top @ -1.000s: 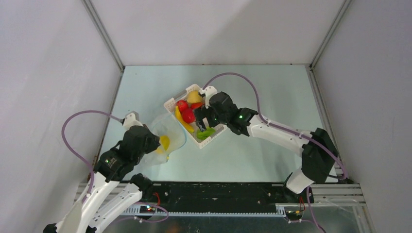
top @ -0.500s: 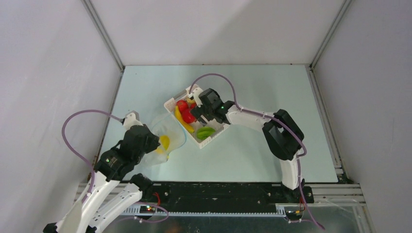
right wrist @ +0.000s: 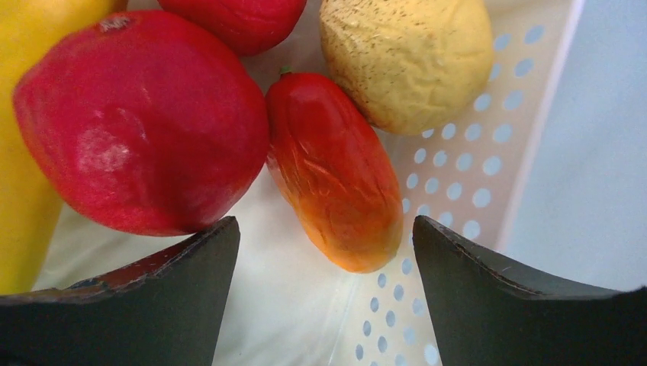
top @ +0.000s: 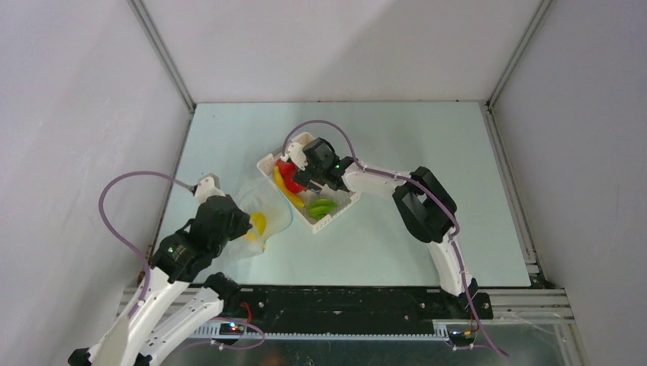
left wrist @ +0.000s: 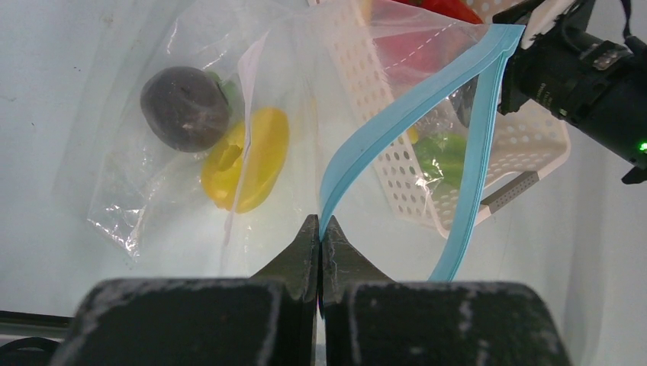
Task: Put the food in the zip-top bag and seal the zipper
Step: Pick up the fake fruit from the bin.
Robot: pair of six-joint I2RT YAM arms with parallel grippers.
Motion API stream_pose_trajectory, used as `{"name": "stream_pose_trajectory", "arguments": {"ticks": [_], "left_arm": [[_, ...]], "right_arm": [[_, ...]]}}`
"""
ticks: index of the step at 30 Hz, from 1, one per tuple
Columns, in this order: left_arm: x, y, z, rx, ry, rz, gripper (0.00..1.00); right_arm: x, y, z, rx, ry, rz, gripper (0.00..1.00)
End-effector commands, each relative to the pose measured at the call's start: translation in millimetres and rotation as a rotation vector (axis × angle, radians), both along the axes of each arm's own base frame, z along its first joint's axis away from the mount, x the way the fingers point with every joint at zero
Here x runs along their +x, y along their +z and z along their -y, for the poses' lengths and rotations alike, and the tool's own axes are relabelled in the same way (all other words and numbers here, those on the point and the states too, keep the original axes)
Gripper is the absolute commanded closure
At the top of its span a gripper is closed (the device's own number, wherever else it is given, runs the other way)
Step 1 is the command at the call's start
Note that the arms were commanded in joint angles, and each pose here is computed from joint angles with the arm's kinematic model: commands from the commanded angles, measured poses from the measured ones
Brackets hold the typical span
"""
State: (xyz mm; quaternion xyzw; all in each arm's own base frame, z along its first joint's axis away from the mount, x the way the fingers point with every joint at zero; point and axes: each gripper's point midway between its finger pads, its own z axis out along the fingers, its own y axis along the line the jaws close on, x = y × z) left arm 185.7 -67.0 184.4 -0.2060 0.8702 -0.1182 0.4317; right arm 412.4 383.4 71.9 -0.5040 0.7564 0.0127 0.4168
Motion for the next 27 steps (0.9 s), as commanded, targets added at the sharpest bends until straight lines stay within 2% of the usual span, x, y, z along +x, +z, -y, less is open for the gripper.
{"name": "stream_pose_trajectory", "arguments": {"ticks": [1, 8, 15, 18, 21, 27], "left_arm": [[5, 0, -2, 0.023, 0.010, 0.012, 1.00], [9, 2, 0, 0.031, 0.008, 0.007, 1.00], [10, 6, 1, 0.025, 0.009, 0.016, 1.00], [11, 9, 1, 0.021, 0.011, 0.023, 1.00], [11, 11, 1, 0.017, 0.010, 0.027, 1.00], [8, 12, 0, 0.013, 0.012, 0.030, 1.00]], "right_arm": [[12, 3, -9, 0.003, 0.043, 0.017, 0.13], [16, -14, -7, 0.026, 0.041, -0.051, 0.15], [14, -39, -4, -0.031, 0.030, -0.065, 0.20], [12, -47, -2, -0.055, 0.022, -0.087, 0.31], [13, -46, -1, -0.049, 0.002, -0.085, 0.34], [12, -8, -3, 0.047, -0.039, -0.046, 0.53]]}}
